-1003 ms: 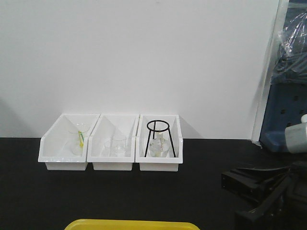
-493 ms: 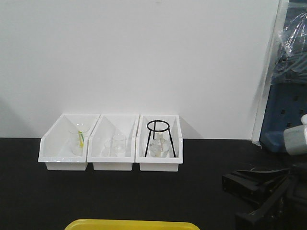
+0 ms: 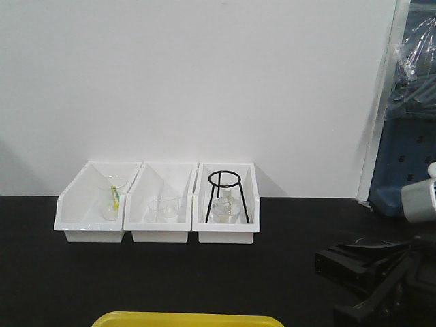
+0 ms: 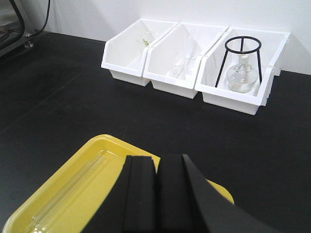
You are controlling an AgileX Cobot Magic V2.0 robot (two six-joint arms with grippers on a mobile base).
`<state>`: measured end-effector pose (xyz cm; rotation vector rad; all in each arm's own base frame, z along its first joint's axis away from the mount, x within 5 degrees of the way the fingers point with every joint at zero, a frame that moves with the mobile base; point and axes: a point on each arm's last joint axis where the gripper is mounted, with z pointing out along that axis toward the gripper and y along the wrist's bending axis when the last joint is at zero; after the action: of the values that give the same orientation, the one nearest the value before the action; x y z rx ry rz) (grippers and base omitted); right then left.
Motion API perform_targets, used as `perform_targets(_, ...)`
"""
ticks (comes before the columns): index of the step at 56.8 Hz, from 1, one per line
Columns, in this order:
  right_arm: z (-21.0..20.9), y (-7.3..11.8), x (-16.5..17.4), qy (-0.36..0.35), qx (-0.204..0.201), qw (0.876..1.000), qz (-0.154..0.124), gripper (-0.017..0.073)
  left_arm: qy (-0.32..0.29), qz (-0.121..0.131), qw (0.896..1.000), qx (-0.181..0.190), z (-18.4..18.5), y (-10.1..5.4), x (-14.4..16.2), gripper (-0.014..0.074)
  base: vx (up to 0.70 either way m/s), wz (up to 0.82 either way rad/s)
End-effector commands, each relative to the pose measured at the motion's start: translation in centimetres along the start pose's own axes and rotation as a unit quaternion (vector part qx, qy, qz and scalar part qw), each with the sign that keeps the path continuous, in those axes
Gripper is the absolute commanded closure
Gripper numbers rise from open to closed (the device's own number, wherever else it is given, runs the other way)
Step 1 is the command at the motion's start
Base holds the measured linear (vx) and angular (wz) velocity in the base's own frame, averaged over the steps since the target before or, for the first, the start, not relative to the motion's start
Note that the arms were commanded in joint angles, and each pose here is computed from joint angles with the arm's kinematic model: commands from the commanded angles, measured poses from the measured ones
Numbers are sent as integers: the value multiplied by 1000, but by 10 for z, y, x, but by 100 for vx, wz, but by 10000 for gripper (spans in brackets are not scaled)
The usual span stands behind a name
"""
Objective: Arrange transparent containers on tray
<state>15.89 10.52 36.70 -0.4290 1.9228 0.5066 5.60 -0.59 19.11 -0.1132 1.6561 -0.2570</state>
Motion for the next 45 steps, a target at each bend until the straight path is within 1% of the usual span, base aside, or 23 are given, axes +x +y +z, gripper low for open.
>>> perform_targets(1, -6, 2, -17, -56, -4, 998, -6, 572, -35, -4, 999, 7, 1, 1, 1, 601, 0, 0)
perform_targets(5, -5, 1, -14, -57, -1, 998, -12, 572, -35, -4, 999, 7, 1, 1, 1, 601, 0, 0)
perform_targets(7, -8, -3, -10, -61, 9, 998, -30, 572, -35, -4, 999, 7, 1, 1, 1, 601, 0, 0)
perform_targets(10, -14, -9, -2, -70, 28, 996, -49, 572, -35, -4, 999, 7, 1, 1, 1, 601, 0, 0)
perform_targets(12, -21, -16, 9, -77, 46, 994, -55, 572, -35, -4, 999, 7, 1, 1, 1, 601, 0, 0)
perform_targets(17, -39, -30, 36, -108, 85, 989, -45, 572, -35, -4, 999, 7, 1, 1, 1, 601, 0, 0)
perform_targets(21, -57, -43, 66, -133, 137, 981, -36, 572, -35, -4, 999, 7, 1, 1, 1, 601, 0, 0)
perform_targets(27, -74, -53, 111, -149, 205, 967, -35, 572, -35, -4, 999, 7, 1, 1, 1, 601, 0, 0)
perform_targets(31, -80, -57, 141, -156, 241, 957, -34, 572, -35, -4, 999, 7, 1, 1, 1, 601, 0, 0)
perform_targets(36, -79, -60, 176, -164, 267, 949, -30, 572, -35, -4, 999, 7, 1, 1, 1, 601, 0, 0)
perform_targets(40, -75, -61, 201, -171, 271, 947, -31, 572, -35, -4, 999, 7, 1, 1, 1, 601, 0, 0)
perform_targets(42, -71, -63, 211, -173, 270, 947, -31, 572, -35, -4, 999, 7, 1, 1, 1, 601, 0, 0)
perform_targets(44, -69, -64, 215, -136, 270, 953, -18, 572, -34, -4, 999, 7, 1, 1, 1, 601, 0, 0)
perform_targets(45, -69, -64, 216, -125, 271, 954, -17, 572, -35, -4, 999, 7, 0, 1, 1, 601, 0, 0)
